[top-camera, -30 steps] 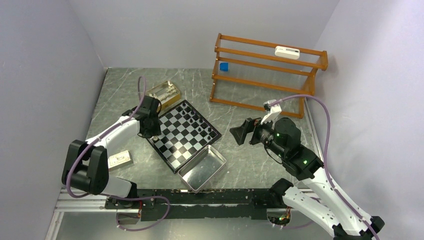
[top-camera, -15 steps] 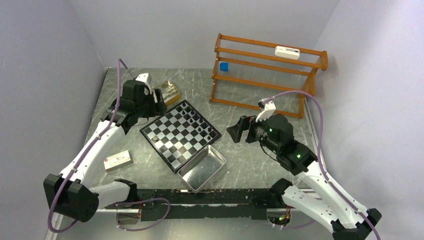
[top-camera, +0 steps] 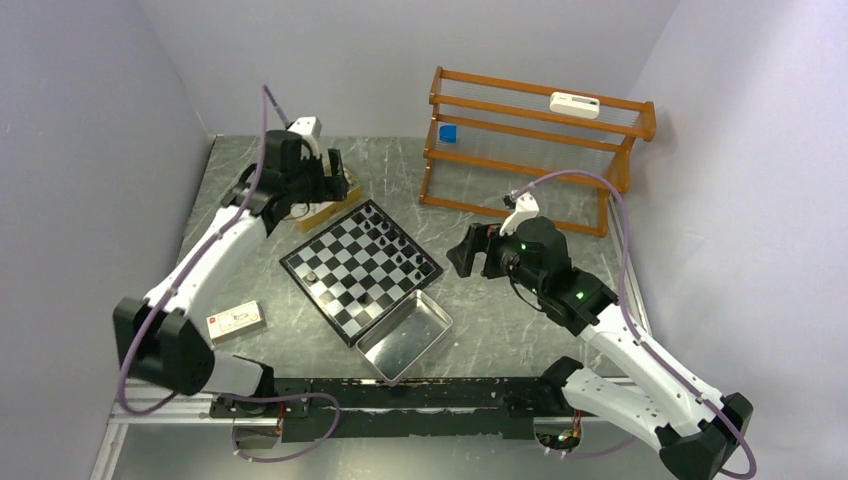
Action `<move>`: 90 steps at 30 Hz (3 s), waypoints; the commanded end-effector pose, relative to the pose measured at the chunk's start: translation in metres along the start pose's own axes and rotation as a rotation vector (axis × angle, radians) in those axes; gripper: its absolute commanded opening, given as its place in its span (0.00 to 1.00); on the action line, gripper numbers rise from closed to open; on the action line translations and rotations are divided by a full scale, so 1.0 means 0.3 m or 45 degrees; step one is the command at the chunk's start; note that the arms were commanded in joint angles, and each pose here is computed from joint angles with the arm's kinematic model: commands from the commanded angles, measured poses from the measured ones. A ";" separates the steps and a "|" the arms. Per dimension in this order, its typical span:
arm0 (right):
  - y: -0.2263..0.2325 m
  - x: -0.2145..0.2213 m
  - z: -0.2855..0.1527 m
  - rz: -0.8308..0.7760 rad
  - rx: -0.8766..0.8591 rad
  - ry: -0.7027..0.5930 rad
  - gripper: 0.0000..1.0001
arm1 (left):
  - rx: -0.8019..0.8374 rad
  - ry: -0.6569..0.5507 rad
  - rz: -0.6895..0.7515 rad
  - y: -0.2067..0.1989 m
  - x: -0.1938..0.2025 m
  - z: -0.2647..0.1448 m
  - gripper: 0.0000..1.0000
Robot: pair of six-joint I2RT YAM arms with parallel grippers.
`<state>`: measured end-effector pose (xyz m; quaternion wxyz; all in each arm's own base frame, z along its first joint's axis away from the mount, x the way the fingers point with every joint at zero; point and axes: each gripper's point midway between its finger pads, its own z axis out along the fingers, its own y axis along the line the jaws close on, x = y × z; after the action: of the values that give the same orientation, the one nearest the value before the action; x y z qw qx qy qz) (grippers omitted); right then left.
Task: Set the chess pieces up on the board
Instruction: Pick up the chess piece from the storage box.
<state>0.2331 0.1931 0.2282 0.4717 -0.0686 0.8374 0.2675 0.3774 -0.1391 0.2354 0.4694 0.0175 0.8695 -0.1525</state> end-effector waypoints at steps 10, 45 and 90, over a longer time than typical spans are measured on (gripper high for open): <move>0.092 -0.104 0.022 -0.033 -0.134 -0.096 1.00 | -0.243 -0.003 -0.022 0.176 -0.060 0.348 0.55; 0.069 -0.162 0.027 -0.064 -0.038 -0.119 1.00 | 0.145 -0.034 -0.636 0.322 0.118 0.754 0.46; 0.033 -0.153 -0.002 -0.056 0.014 -0.143 1.00 | 0.164 -0.091 -0.687 0.322 0.097 0.772 0.23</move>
<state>0.2571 0.1961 0.2620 0.5158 -0.0732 0.8168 0.2480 0.5585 -0.1214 0.0458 0.4158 -0.2005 0.8211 -0.3357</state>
